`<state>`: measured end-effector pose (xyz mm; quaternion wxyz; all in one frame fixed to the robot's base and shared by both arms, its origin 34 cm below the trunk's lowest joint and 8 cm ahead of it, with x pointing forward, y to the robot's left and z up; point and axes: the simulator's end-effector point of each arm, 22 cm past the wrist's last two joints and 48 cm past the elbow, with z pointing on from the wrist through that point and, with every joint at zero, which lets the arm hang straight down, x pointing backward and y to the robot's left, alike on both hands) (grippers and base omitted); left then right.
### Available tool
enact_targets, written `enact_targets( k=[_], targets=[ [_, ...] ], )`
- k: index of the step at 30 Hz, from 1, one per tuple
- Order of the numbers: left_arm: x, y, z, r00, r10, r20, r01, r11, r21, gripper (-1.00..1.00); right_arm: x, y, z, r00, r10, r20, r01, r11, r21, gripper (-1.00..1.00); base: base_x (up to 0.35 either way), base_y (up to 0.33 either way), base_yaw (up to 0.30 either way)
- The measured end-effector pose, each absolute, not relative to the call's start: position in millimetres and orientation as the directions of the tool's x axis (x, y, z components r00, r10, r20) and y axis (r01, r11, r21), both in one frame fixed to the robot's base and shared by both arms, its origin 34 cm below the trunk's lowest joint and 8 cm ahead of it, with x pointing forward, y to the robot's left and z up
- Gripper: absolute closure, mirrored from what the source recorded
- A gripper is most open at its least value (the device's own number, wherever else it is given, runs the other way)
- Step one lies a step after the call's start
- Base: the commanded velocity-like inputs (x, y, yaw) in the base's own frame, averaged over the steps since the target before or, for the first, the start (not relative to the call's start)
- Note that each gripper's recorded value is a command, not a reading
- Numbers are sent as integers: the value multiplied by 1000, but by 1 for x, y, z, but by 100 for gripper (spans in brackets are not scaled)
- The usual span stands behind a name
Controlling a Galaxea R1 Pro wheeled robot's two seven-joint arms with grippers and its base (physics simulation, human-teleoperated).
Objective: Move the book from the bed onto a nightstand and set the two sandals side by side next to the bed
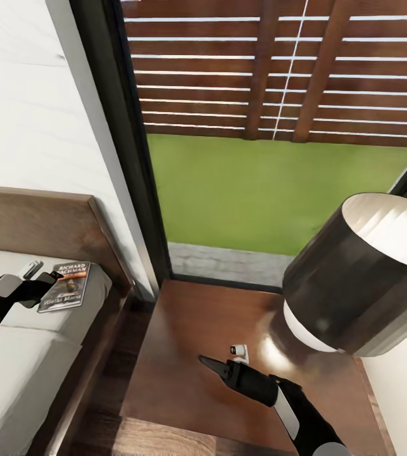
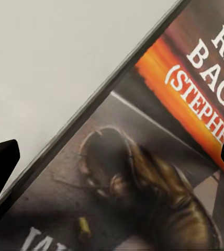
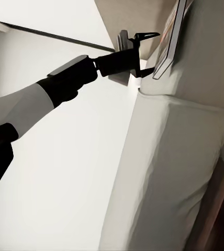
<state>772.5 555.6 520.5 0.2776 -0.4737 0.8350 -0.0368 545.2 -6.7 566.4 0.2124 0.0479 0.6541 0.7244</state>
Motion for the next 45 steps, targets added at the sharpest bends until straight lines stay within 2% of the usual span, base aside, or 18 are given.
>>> enact_targets(
  k=[45],
  targets=[
    [772, 556, 520, -396, -812, -428, -772, 547, -324, -100, 545, -7, 566, -905, 371, -208, -245, -55, 968, -100, -2, -3, 0]
  ],
)
